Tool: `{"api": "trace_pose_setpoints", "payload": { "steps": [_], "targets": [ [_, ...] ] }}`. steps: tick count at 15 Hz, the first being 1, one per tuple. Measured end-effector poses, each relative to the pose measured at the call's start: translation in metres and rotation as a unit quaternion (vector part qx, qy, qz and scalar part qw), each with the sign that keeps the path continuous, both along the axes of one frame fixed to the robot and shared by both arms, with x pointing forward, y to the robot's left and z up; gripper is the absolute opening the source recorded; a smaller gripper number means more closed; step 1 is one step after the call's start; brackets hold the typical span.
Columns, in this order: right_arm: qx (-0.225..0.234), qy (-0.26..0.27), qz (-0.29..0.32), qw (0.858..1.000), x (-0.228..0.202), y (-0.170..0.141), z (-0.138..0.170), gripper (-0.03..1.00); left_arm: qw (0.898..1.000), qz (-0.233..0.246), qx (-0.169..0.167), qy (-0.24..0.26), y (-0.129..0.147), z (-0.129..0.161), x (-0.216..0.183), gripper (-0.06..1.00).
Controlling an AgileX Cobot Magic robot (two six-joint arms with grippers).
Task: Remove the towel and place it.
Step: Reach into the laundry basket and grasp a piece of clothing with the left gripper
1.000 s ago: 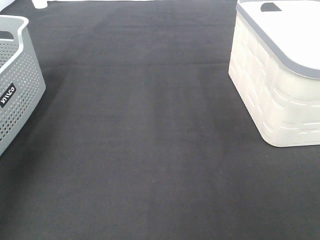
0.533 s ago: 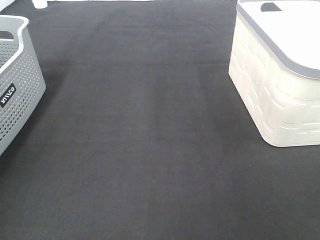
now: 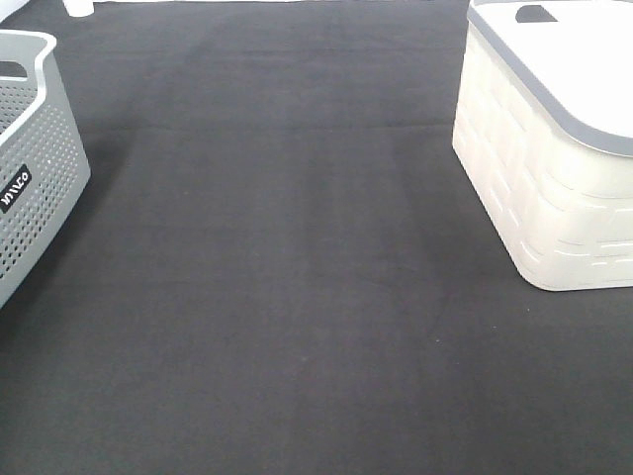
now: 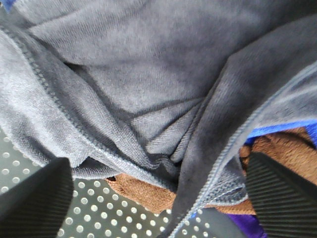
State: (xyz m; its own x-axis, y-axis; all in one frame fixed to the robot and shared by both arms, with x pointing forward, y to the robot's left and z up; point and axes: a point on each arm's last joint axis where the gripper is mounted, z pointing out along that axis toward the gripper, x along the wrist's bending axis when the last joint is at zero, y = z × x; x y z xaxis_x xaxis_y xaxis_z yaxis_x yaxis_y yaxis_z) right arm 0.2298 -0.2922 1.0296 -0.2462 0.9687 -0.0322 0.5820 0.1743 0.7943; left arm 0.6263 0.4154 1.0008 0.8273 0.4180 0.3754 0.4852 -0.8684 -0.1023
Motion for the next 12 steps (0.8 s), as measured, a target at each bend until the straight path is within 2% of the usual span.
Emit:
{"api": "trace_pose_setpoints", "payload": {
  "steps": [3,5,9,12],
  "targets": [
    [0.0,0.0,0.0,1.0,0.0,0.0,0.0,0.68,0.999,-0.018,0.022,0.019,0.003,-0.001,-0.002,0.74],
    [0.0,0.0,0.0,1.0,0.0,0.0,0.0,0.68,0.999,-0.019,0.022,0.032,0.003,-0.003,-0.003,0.68],
    [0.0,0.0,0.0,1.0,0.0,0.0,0.0,0.68,0.996,-0.016,0.026,0.078,0.005,-0.017,-0.005,0.67],
    [0.0,0.0,0.0,1.0,0.0,0.0,0.0,0.68,0.995,-0.005,0.035,0.089,0.008,-0.021,-0.006,0.67]
  ]
}}
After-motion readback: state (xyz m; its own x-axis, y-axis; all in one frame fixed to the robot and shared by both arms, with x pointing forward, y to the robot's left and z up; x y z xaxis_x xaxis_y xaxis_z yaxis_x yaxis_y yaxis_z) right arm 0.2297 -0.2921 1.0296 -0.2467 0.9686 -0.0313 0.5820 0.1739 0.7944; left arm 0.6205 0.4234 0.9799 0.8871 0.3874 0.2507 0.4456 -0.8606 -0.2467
